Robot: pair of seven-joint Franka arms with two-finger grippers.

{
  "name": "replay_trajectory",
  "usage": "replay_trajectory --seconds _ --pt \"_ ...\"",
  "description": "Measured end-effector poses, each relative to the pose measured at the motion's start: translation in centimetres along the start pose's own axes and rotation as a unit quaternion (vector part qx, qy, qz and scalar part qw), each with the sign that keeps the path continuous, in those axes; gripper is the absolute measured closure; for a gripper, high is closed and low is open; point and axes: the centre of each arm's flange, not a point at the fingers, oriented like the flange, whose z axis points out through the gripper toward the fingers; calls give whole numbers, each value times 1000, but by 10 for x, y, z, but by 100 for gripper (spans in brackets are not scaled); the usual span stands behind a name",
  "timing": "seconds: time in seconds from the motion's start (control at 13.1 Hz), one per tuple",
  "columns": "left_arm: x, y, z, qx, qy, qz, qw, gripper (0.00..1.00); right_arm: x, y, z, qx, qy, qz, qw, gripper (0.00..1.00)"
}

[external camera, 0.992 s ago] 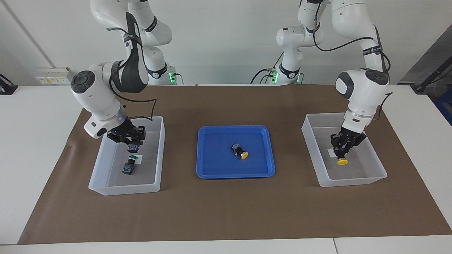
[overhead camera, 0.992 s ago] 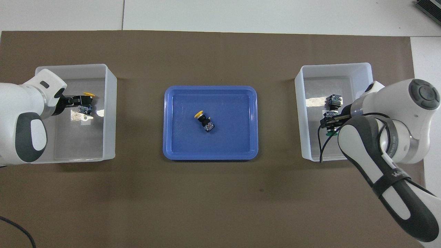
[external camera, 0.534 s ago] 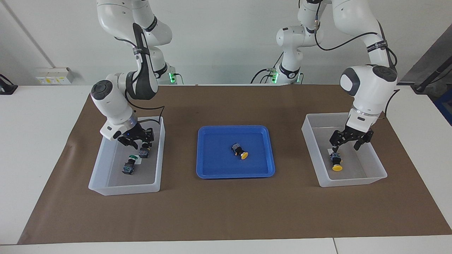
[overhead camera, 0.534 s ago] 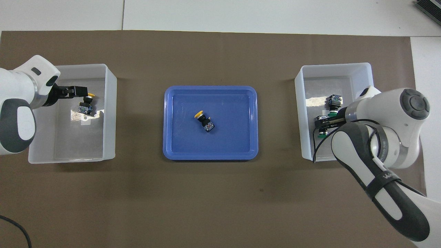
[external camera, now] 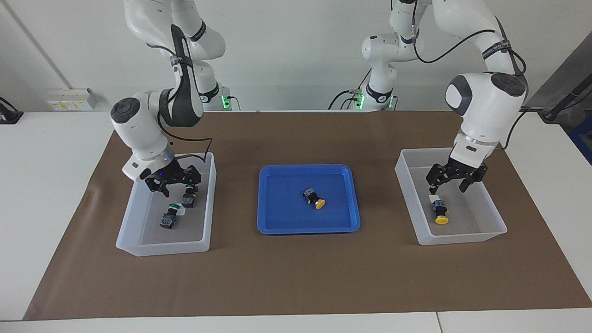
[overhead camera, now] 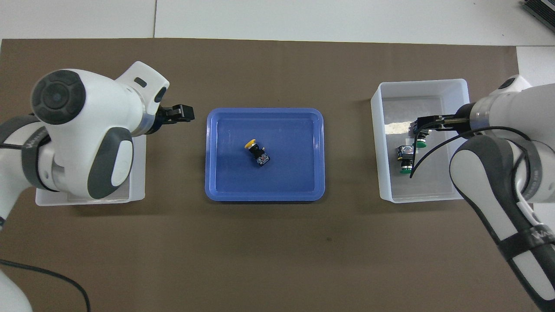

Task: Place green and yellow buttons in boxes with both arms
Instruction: 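Grasp the last yellow button with the left gripper while the right withdraws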

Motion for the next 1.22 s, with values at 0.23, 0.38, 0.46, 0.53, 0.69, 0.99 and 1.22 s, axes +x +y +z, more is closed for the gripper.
replay_trajectory --seconds 0.23,0.38,0.46,0.53,0.69,0.99,1.22 --pt "-41 61 8 -9 -8 -60 998 0 9 21 -63 -20 -10 42 999 0" --pt "-55 78 18 -15 -7 -92 996 0 10 35 -106 -23 -25 58 998 0" --pt "-62 85 31 -16 -8 -100 995 0 8 41 -127 -24 -36 65 997 0" --pt "-69 94 49 -16 -11 -105 994 0 4 47 -146 -24 -48 71 996 0" --pt "-82 108 85 -10 -22 -112 993 0 -6 51 -175 -24 -68 76 994 0" --pt "-89 122 128 -25 -12 -116 993 0 -17 43 -181 -23 -90 70 993 0" --pt "-93 130 139 -43 3 -115 992 0 -19 42 -177 -23 -99 69 992 0"
